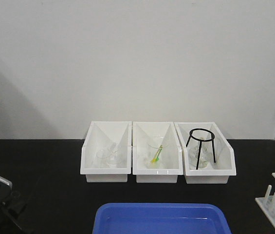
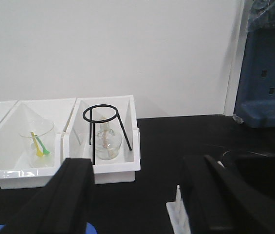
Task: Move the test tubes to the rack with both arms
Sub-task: 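Close the left gripper around the test tube's upper end, then lift the test tube up out of the glass beaker with the left gripper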
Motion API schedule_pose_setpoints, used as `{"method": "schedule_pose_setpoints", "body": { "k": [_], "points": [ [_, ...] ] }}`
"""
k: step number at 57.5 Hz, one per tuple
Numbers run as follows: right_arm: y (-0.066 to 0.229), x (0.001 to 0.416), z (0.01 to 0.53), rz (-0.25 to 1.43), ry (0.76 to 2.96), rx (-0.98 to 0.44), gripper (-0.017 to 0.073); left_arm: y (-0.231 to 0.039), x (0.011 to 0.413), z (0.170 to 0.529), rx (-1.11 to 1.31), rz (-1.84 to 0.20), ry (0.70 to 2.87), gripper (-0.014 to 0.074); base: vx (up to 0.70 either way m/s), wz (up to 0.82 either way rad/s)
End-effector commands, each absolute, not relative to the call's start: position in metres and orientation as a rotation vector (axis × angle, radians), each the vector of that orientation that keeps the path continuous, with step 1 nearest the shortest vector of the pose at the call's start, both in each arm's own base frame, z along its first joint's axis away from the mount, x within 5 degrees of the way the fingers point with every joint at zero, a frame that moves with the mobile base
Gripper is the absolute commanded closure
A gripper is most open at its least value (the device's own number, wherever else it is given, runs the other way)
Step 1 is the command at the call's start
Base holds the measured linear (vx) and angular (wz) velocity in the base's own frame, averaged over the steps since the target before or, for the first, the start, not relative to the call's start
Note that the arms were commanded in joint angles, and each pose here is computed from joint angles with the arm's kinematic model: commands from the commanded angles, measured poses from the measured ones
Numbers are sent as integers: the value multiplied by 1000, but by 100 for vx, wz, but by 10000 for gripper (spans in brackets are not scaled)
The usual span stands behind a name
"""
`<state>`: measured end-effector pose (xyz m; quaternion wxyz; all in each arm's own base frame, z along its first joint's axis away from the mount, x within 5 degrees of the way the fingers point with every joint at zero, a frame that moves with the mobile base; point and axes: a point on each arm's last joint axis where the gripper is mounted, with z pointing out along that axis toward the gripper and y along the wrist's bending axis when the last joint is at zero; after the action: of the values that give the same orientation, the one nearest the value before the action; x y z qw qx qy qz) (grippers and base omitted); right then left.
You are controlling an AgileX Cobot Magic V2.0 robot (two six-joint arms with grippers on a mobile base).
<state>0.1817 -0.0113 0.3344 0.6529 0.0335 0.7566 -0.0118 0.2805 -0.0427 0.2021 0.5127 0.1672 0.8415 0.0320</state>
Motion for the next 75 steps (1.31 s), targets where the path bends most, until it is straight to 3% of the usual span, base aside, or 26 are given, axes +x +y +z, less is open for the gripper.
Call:
{"method": "schedule_pose_setpoints", "body": {
  "k": [1,27,75],
  "points": [
    [-11,182,355,-37,1587,55,124,-43,286,227,345,77,1869,615,0,0],
    [-11,182,355,-37,1587,55,124,-42,286,251,259,50,1704,615,0,0],
    [-11,182,355,-37,1587,55,124,-35,243,318,165,-21,1509,615,0,0]
  ]
}}
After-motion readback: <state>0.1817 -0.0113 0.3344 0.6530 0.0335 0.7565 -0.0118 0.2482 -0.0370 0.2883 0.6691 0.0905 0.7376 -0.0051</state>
